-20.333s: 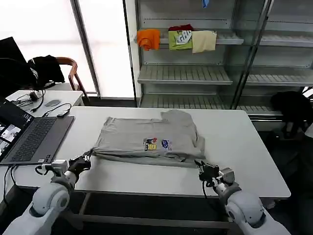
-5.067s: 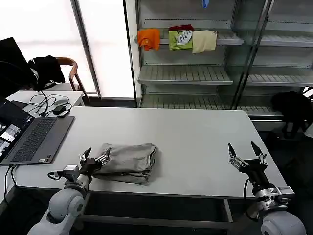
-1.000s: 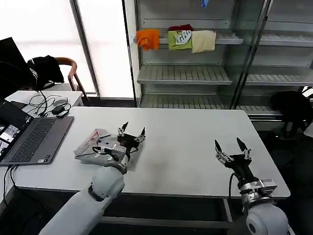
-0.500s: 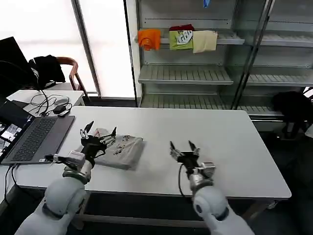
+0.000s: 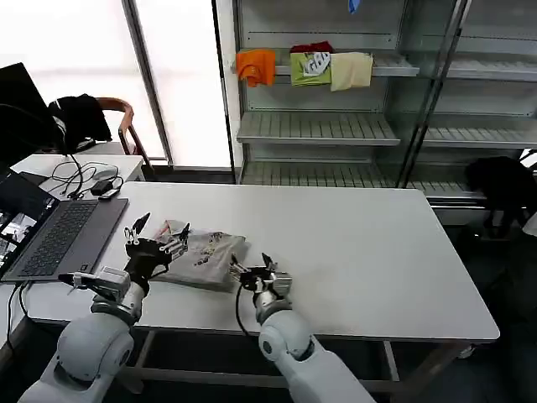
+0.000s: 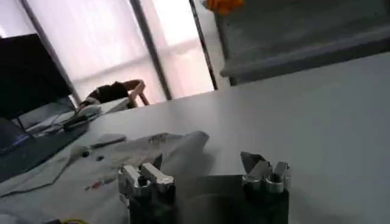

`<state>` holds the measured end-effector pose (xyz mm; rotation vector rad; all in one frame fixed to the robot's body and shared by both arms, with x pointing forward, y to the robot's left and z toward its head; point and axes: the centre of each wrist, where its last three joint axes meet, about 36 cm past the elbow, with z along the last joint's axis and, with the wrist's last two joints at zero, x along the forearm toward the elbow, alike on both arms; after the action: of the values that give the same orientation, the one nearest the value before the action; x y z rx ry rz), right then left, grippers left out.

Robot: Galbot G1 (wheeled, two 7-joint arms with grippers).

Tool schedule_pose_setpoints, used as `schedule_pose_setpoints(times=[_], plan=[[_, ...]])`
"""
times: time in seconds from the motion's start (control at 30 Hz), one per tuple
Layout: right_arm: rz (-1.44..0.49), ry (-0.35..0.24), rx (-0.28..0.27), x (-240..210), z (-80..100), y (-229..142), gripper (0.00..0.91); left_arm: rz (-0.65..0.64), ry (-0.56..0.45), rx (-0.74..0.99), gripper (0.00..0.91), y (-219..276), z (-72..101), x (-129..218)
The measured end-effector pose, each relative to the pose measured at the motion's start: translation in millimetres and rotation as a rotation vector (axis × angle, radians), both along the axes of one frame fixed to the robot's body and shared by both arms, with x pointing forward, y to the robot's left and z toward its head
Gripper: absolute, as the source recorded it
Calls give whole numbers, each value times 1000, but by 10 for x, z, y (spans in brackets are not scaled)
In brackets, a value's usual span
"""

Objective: Fold and organize the clothes.

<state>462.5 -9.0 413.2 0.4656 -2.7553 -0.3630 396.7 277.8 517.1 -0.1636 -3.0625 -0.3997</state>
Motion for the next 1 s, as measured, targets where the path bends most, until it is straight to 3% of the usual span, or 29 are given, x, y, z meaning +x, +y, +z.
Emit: schedule_pose_setpoints(times=[0.03, 0.1, 0.13, 0.17, 0.2, 0.33, 0.73, 1.0], plan=[[2, 5, 1, 10, -9, 46, 877, -1, 3, 0, 907, 5, -7, -5], [5, 16, 1, 28, -28, 114, 746, -4, 8, -1, 907, 10, -19, -13], [6, 22, 3, 39, -37, 149, 584, -4, 11, 0, 907, 15, -27, -13], [6, 27, 4, 50, -42, 179, 534, -4, 13, 0, 907, 19, -32, -11], [5, 31, 4, 58, -50, 207, 353, -5, 14, 0, 907, 20, -32, -11], [8, 44, 1, 59, -91, 291, 0, -12, 15, 0, 907, 14, -24, -20], [2, 43, -2, 90, -84, 397, 0, -20, 31, -7, 907, 11, -54, -46], [-16, 13, -5, 134, 21, 324, 0, -21, 33, -13, 907, 9, -52, -68]])
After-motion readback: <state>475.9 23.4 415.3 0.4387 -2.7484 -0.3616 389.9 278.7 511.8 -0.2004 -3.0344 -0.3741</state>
